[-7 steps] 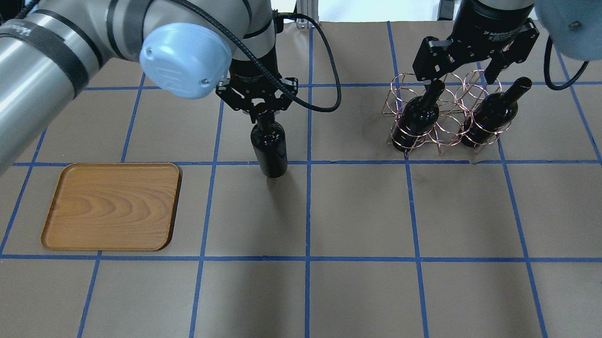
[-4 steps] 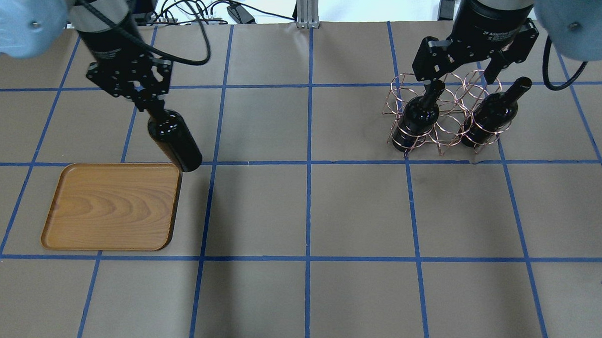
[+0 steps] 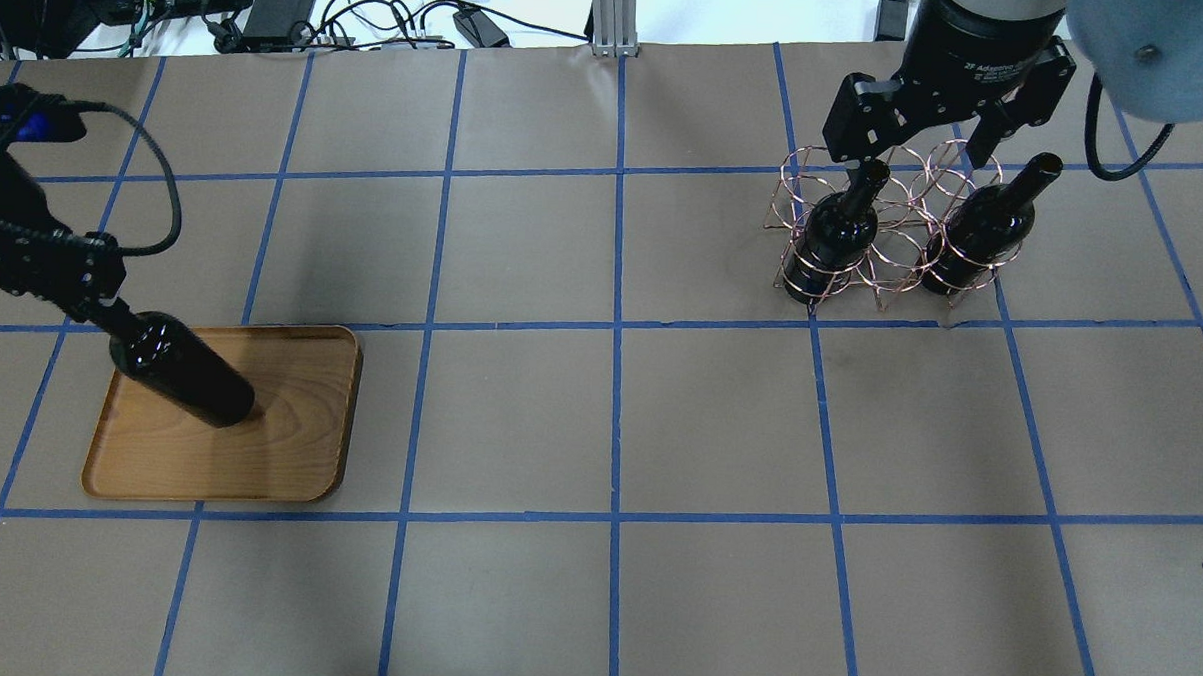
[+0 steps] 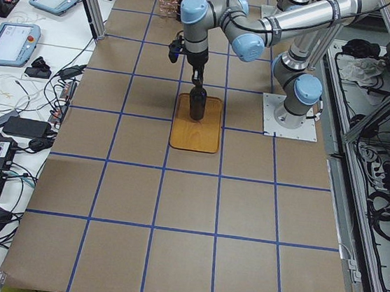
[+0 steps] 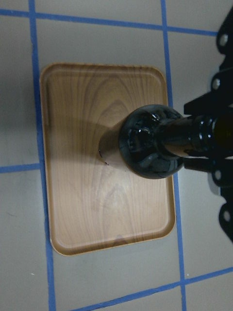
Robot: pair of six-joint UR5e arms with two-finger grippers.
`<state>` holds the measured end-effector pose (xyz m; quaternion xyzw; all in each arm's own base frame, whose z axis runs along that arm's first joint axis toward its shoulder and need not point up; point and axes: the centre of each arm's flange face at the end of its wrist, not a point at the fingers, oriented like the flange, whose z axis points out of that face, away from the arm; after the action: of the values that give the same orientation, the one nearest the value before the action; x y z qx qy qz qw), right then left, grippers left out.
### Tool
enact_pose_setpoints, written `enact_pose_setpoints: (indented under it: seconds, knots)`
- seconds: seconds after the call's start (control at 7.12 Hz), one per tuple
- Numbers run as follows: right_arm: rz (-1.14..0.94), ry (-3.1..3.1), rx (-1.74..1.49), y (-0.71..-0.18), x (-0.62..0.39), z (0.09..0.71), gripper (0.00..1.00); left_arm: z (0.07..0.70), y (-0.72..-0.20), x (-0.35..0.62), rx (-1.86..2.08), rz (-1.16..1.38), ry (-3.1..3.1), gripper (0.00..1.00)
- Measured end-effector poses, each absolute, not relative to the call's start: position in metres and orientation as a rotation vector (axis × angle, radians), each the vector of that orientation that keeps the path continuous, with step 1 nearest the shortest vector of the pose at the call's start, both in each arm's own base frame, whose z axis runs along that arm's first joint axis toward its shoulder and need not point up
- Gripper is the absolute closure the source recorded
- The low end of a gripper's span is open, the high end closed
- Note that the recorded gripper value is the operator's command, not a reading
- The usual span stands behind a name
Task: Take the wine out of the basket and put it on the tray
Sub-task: 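Lay the bottle down on the wooden tray and open the left gripper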
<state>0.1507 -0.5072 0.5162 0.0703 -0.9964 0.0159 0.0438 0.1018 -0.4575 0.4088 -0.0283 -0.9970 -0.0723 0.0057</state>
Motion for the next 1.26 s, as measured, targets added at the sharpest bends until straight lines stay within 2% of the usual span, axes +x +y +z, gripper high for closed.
enact_pose_setpoints:
  seconds: [0.42, 0.56, 0.7, 0.98, 1.26]
  knots:
    - [0.048, -3.047, 0.214, -0.507, 0.151, 0.516, 0.0, 0.399, -0.443, 0.118, -0.078, -0.217, -3.122, 0.95]
    - [0.048, -3.048, 0.214, -0.507, 0.151, 0.515, 0.0, 0.399, -0.443, 0.117, -0.074, -0.213, -3.121, 0.38]
    - [0.048, -3.048, 0.214, -0.507, 0.151, 0.515, 0.0, 0.399, -0.444, 0.117, -0.072, -0.209, -3.119, 0.0]
    - [0.048, -3.047, 0.213, -0.507, 0.151, 0.516, 0.0, 0.404, -0.445, 0.115, -0.078, -0.195, -3.124, 0.0]
    - [0.048, -3.047, 0.214, -0.507, 0.151, 0.515, 0.0, 0.447, -0.448, 0.105, -0.088, -0.13, -3.134, 0.0]
